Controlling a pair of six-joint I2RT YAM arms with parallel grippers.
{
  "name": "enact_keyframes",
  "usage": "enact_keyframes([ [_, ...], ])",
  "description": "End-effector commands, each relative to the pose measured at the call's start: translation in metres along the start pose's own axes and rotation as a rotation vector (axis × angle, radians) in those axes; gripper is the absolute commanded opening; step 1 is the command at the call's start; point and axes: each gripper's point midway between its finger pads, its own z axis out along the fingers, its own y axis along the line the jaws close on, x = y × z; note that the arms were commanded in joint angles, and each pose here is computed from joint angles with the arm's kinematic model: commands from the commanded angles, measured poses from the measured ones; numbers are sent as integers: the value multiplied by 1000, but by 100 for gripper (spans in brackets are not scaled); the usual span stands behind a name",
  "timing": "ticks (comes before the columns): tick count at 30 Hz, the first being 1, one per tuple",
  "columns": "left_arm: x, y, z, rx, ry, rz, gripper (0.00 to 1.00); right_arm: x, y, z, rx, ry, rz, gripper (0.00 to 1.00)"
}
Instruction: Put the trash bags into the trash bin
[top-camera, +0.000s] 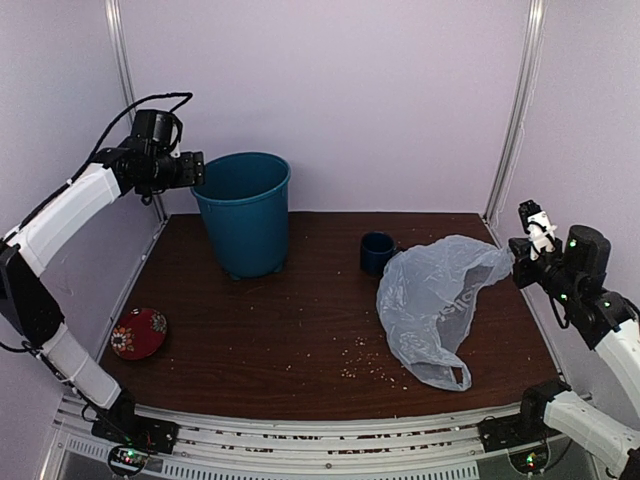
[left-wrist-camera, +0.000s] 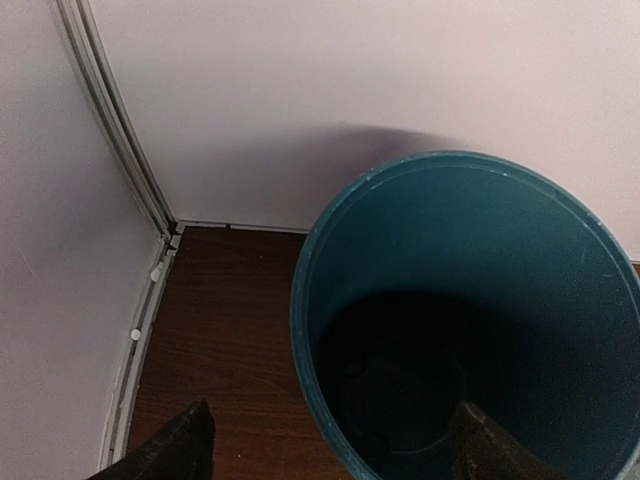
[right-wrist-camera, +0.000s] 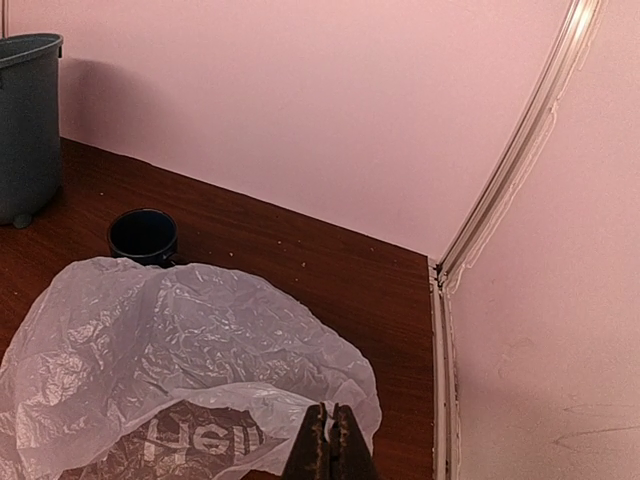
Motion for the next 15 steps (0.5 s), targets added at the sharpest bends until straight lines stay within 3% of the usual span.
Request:
enact_keyframes([
  [1,-19,3,10,33,-7,-13,83,-1,2,-3,-12,-13,-8,0],
  [7,-18,12,49,12,62,11,78,-2,3,-4,-11,-18,-12,0],
  [15,5,2,87,80,157,38,62,-2,3,-5,-8,-22,-19,0],
])
